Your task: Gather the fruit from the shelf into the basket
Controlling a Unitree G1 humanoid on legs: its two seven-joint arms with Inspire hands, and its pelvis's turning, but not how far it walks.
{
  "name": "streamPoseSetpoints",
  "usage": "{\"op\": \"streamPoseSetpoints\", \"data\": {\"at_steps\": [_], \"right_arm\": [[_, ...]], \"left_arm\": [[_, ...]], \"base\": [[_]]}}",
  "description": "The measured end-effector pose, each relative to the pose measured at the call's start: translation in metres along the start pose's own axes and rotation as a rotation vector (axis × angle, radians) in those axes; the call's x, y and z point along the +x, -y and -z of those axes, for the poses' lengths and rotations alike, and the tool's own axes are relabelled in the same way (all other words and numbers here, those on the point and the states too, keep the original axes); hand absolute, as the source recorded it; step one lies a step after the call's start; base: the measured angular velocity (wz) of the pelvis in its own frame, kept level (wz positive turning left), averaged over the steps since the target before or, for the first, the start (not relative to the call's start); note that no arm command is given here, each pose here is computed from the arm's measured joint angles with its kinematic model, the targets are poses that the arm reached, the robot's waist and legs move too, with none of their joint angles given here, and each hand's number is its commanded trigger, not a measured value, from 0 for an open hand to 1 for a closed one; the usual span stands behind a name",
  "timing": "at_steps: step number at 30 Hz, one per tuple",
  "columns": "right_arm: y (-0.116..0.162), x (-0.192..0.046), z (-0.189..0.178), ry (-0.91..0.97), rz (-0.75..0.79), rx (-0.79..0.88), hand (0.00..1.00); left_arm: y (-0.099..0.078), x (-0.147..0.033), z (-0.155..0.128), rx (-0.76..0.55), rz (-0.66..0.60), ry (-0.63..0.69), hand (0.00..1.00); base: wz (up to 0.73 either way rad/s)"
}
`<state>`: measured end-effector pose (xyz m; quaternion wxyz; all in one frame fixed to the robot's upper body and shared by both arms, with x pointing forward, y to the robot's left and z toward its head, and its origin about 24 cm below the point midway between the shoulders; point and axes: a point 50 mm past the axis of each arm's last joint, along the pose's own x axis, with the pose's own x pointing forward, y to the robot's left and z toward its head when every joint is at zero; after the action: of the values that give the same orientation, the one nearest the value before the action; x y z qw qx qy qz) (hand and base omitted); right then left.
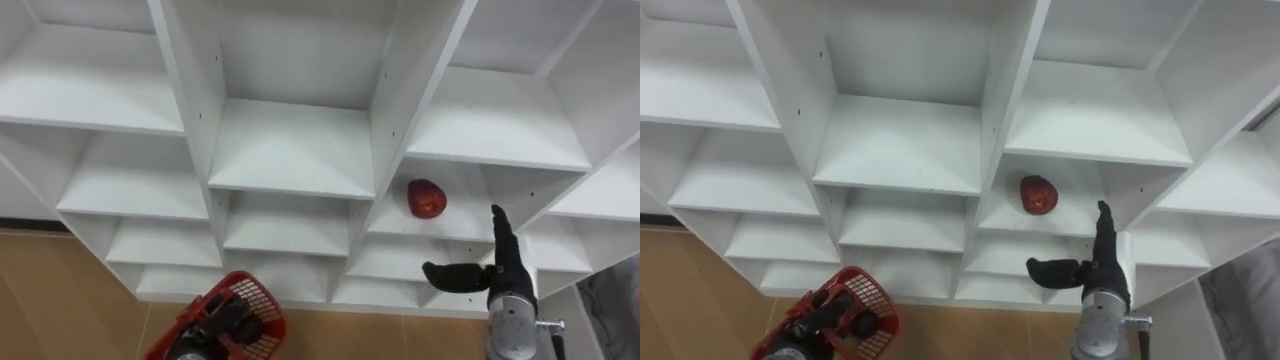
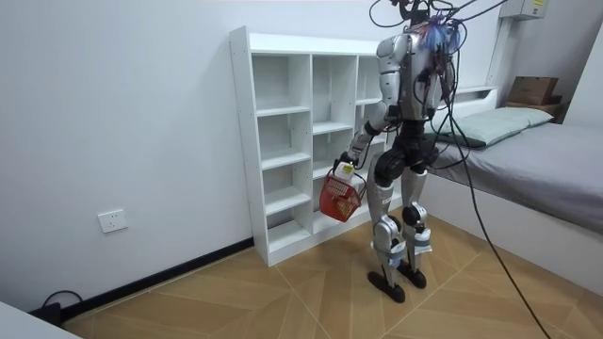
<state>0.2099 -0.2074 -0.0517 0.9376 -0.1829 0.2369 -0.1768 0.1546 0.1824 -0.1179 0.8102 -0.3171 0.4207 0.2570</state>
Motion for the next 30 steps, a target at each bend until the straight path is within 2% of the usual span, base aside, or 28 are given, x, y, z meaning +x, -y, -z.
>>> {"op": "streamPoseSetpoints", "data": {"at_steps": [4,9,13,17,20,28,30], "right_arm": [[0.01,0.009,-0.004,0.005,0.065,-0.018,0.0],[0.014,0.018,-0.015,0.016,0.101,0.014,0.0],[0.014,0.025,-0.017,-0.022,0.118,0.069,0.0],[0.025,0.04,-0.034,-0.002,0.179,0.092,0.0],[0.027,0.049,-0.044,0.011,0.207,0.092,0.0],[0.03,0.062,-0.048,-0.027,0.253,0.064,0.0],[0.031,0.068,-0.059,-0.009,0.265,0.062,0.0]], "left_arm": [[-0.002,0.0,-0.001,0.012,0.016,0.008,1.0],[-0.007,0.0,-0.004,0.088,0.016,0.028,1.0],[-0.013,0.001,-0.007,0.101,0.021,0.032,1.0],[-0.018,0.002,-0.01,0.238,0.027,0.061,1.0],[-0.02,0.005,-0.008,0.294,0.022,0.049,1.0],[-0.014,0.011,-0.007,0.311,0.048,0.029,1.0],[-0.01,0.012,-0.007,0.344,0.061,0.033,1.0]], "base": [[0.14],[0.18],[0.07],[0.1],[0.09],[0.01],[0.0]]}}
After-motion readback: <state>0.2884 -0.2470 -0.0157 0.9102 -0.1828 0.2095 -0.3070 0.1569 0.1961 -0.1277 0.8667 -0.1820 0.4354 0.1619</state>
